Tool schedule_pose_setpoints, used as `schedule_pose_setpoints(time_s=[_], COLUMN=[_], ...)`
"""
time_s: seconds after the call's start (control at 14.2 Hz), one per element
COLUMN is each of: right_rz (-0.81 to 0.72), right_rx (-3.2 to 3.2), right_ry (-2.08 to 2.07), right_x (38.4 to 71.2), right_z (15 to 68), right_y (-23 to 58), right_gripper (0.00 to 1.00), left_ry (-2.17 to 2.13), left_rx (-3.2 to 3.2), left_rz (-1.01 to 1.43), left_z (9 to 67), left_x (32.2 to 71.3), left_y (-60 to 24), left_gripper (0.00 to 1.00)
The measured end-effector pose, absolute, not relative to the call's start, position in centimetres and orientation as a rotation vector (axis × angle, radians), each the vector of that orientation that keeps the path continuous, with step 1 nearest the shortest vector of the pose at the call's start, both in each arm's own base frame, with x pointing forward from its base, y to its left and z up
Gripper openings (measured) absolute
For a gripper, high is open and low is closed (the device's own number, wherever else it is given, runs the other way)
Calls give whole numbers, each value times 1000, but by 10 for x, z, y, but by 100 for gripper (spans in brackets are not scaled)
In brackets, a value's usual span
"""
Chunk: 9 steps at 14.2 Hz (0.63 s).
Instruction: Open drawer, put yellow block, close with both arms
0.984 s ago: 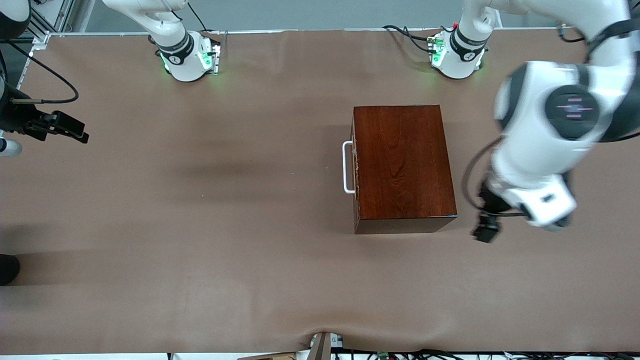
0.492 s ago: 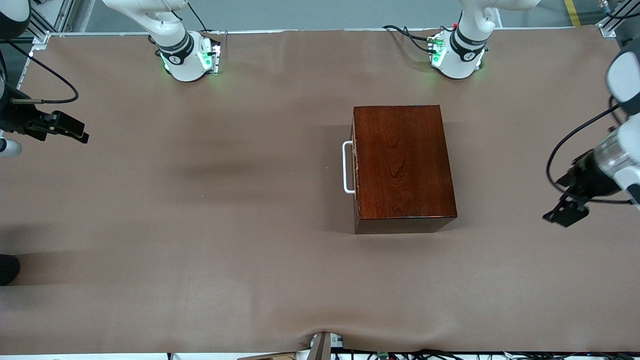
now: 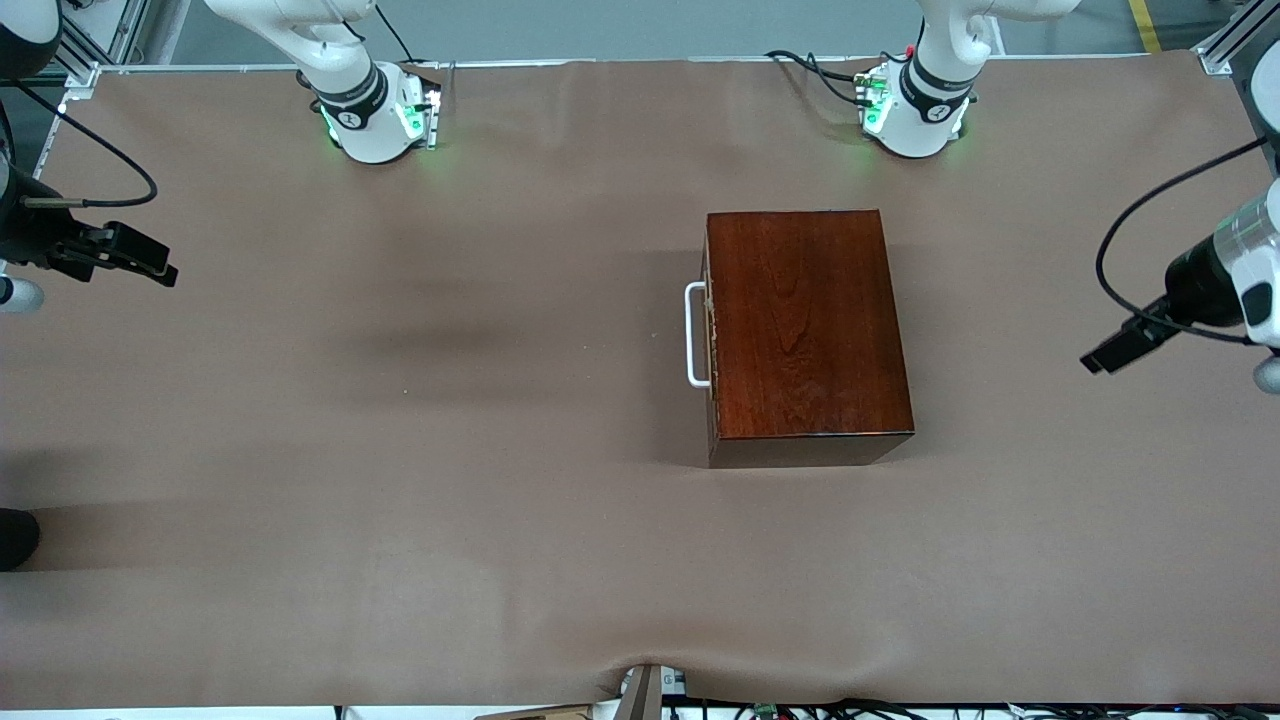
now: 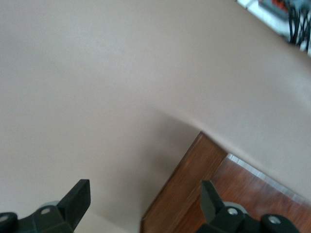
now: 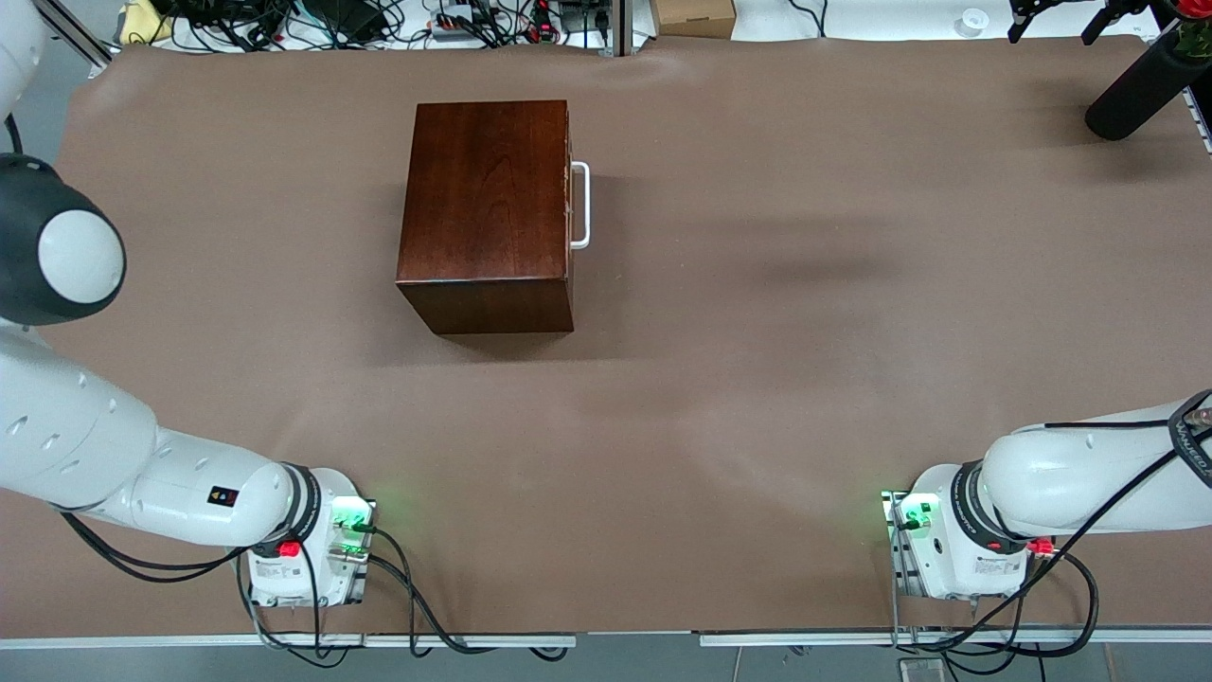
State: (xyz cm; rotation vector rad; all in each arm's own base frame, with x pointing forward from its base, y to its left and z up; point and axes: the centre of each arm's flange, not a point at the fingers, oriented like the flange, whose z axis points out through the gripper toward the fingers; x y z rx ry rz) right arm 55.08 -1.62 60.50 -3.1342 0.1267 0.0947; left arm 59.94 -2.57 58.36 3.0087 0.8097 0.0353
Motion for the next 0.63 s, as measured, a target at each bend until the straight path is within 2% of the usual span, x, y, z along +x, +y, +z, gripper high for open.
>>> schedule_pose_setpoints(time_s=[0.42, 0.63], right_rz=[95, 95], right_rx=[-3134, -3134], right_ry=[127, 127], right_x=[551, 551], right_z=[605, 605], right_y=[-16, -16], right_gripper=[100, 100], left_ry=[324, 163], left_rx=[3087, 3109], left_rz=[-23, -50], left_z=[609, 612], left_x=[573, 566], left_y=[-7, -22], left_gripper=[100, 100])
